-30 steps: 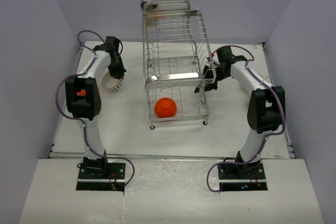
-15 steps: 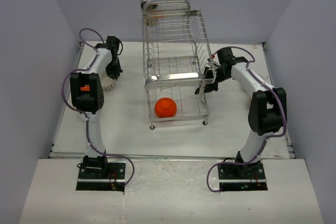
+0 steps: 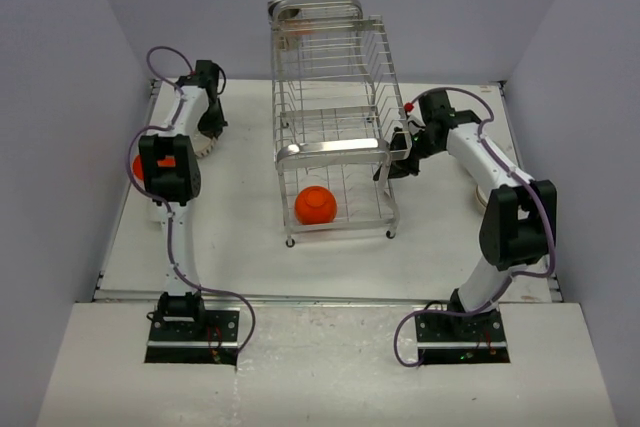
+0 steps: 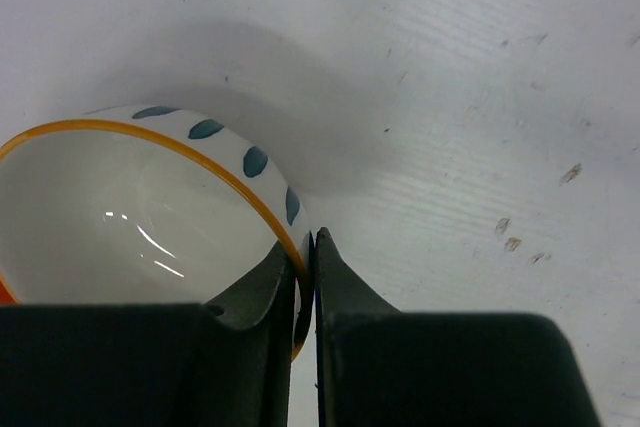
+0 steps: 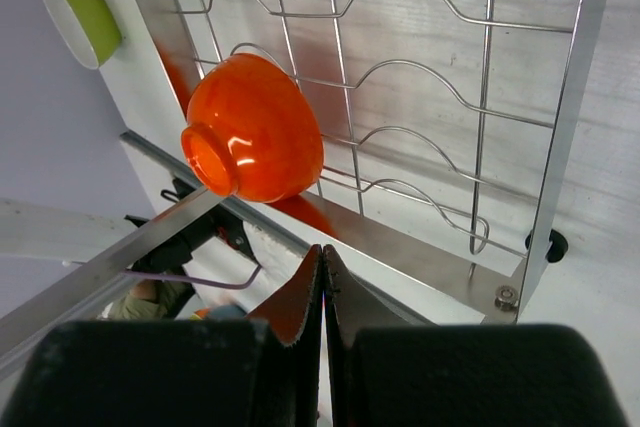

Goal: Unload the bowls from the dish rack

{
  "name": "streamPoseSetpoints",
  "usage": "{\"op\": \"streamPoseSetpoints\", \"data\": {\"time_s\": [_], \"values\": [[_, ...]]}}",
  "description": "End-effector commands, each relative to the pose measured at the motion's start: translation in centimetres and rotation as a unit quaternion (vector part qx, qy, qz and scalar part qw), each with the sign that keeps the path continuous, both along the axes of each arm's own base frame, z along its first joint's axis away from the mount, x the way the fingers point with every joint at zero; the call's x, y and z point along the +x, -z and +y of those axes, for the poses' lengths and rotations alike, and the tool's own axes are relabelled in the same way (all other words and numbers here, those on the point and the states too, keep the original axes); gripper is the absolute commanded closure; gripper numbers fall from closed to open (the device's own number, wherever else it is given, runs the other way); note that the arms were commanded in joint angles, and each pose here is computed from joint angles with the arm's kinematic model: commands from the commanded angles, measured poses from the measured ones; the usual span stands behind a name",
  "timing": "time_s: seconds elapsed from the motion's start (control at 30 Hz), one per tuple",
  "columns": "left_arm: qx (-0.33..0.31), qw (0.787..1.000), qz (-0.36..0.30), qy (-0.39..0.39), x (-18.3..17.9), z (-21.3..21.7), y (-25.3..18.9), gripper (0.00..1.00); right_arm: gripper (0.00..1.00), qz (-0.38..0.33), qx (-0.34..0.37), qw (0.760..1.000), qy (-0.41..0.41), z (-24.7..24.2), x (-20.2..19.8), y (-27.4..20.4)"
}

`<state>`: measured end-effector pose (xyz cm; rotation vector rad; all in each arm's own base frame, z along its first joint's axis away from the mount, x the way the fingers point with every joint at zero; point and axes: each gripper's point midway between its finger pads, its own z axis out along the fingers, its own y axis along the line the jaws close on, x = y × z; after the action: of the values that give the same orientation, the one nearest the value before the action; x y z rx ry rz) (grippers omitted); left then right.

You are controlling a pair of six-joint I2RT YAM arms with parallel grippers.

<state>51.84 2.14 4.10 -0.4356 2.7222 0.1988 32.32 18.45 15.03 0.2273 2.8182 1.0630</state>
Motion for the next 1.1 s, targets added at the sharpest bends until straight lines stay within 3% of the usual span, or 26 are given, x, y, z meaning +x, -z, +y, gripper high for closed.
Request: {"op": "streamPoseSetpoints", "data": {"time_s": [0.0,0.2,0.23,0.63,0.73,0.8,0.87,1.07], "values": [[-0.024,0.998,-0.049,0.03,3.3,-0.9,-0.8,1.0,1.0,-0.008,0.017,1.0,0.0,0.3,-1.2,-2.1],[-0.038,0.996,-0.073,0.026,5.4,-1.4,0.6,1.0,1.0,-0.004,0.018,1.0,-0.002,0.1,-2.2,-2.7],[-0.037,0.997,-0.075,0.006,5.7,0.4,1.1,1.0,1.0,-0.006,0.018,1.0,-0.002,0.1,-2.5,-2.9],[-0.047,0.992,-0.118,-0.018,8.2,4.4,2.5,1.0,1.0,0.003,0.042,0.999,0.006,0.2,-5.3,-3.1],[-0.064,0.987,-0.144,-0.003,9.4,4.1,1.7,0.85,1.0,0.003,0.046,0.999,0.008,0.2,-5.8,-3.1],[-0.084,0.984,-0.156,0.011,9.9,3.4,1.2,0.66,1.0,0.003,0.049,0.999,0.008,0.3,-6.0,-3.2],[-0.098,0.98,-0.173,0.02,10.6,3.0,0.5,0.56,1.0,0.003,0.049,0.999,0.005,0.6,-6.2,-3.1],[-0.124,0.966,-0.224,0.038,11.6,1.8,-3.9,0.39,1.0,-0.001,0.054,0.999,0.005,0.9,-6.3,-3.7]]}}
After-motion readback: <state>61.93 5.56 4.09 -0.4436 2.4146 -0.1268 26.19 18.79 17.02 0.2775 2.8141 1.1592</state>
